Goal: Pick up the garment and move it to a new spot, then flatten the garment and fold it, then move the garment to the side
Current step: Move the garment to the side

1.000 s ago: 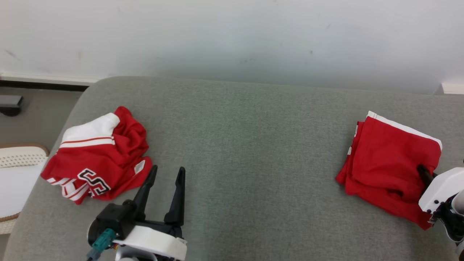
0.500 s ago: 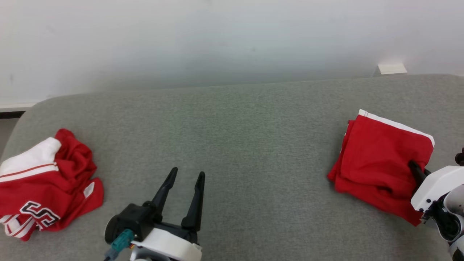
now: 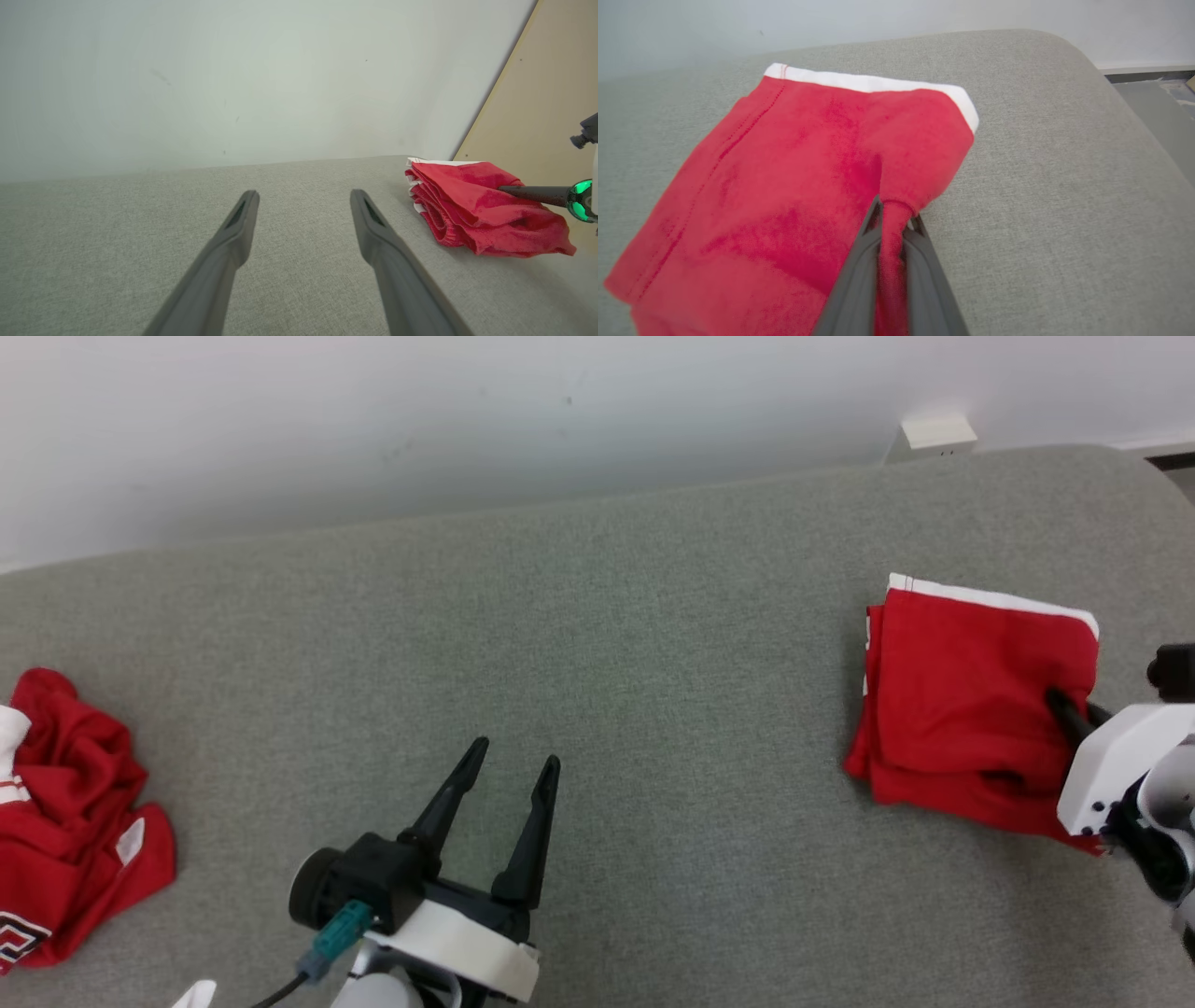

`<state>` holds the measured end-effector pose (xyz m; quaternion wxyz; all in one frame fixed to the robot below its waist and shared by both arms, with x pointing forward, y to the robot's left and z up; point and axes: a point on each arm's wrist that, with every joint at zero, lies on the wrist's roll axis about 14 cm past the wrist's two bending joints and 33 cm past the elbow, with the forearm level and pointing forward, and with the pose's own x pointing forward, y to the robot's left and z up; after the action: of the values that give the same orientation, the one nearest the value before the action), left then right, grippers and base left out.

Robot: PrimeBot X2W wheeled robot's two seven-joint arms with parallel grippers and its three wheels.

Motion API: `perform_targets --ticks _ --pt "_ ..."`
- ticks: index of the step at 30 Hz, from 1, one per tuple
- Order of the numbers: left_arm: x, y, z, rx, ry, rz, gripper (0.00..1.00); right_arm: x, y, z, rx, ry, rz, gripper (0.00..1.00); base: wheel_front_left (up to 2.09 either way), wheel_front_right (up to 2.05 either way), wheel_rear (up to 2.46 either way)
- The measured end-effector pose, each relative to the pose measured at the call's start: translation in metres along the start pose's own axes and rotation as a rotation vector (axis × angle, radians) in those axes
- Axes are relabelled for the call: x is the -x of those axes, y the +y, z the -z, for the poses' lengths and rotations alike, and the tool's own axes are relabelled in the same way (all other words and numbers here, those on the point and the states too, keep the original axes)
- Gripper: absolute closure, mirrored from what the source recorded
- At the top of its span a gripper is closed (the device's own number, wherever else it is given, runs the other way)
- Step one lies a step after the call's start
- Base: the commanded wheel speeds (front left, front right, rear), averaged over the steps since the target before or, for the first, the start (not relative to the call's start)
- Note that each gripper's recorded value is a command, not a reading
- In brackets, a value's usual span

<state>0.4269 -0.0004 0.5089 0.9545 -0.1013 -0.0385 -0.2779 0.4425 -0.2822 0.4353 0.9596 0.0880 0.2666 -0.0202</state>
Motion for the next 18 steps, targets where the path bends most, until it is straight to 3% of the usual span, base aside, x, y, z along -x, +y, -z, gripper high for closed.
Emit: perform_targets --ticks 8,18 --pt "-0.01 0.028 0.025 -0.011 0.042 -0.025 0.0 -0.031 -0.046 -0.027 0.214 0.043 0.098 1.0 0.0 0.0 0.0" --pt "-0.012 0.072 0.051 -0.004 0.077 -0.11 0.0 -0.065 -0.122 -0.057 0.429 0.115 0.298 1.0 0.0 0.0 0.0"
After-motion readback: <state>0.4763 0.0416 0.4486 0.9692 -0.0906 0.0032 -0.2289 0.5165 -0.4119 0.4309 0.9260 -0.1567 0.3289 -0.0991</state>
